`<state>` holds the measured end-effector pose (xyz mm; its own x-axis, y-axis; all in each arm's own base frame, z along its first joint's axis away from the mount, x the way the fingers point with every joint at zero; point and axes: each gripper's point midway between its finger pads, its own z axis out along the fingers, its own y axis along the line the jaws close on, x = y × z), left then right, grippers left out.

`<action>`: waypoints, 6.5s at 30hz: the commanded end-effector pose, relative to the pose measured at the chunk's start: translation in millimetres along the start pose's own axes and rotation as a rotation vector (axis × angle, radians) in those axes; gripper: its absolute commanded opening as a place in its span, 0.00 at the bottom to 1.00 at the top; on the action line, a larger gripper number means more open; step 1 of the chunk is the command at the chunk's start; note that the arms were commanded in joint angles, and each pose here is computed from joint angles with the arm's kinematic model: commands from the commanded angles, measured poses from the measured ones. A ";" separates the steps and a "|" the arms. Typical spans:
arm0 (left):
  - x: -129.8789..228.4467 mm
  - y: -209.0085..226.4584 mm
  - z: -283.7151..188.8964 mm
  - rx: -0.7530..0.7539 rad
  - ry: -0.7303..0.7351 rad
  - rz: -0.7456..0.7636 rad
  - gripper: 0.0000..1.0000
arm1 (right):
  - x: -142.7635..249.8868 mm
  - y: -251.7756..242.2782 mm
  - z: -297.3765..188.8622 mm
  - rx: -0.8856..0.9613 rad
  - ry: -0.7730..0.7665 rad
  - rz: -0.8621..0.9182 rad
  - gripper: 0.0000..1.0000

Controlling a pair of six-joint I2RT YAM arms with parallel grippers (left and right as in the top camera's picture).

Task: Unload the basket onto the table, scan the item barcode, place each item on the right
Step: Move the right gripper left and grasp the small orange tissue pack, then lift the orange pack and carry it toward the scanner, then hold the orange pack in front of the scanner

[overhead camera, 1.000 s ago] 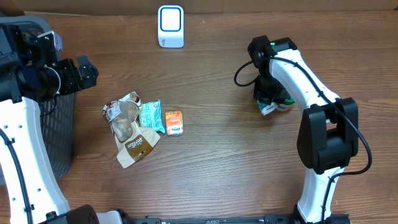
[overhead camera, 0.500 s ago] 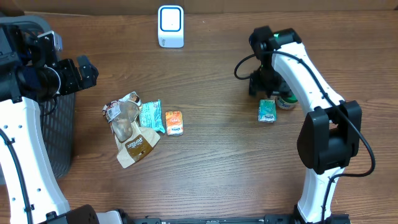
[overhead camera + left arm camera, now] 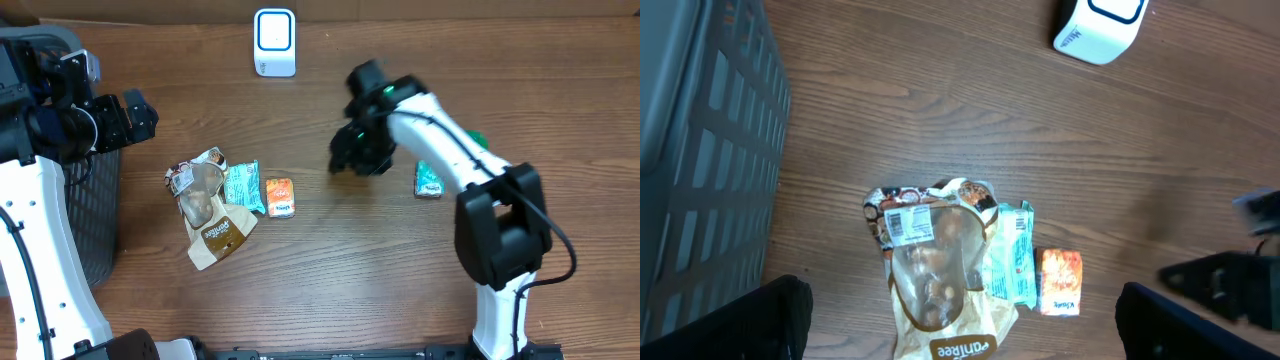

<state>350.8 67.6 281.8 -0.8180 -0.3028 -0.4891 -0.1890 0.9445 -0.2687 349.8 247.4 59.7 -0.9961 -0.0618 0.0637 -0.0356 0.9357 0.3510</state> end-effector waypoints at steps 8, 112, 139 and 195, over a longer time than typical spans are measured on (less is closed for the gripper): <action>-3.3 -1.8 -3.3 0.002 -0.013 0.021 1.00 | 26.8 29.0 41.5 -0.031 0.026 0.107 0.58; -3.3 -1.7 -3.3 0.001 -0.013 0.020 0.99 | -21.5 -22.3 -124.6 -0.153 -0.262 0.079 0.04; -3.3 -1.8 -3.3 0.002 -0.013 0.021 1.00 | -257.7 115.0 -135.1 0.888 -1.117 -1.229 0.04; -3.3 -1.7 -3.3 0.001 -0.013 0.021 1.00 | -118.8 108.5 -180.8 0.040 -0.792 -0.332 0.04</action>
<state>350.8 67.7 281.8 -0.8180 -0.3028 -0.4891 -0.1892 0.9445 -0.2684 494.3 297.2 265.2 -0.5431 -0.2960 -0.7858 -0.4310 0.9014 -0.0417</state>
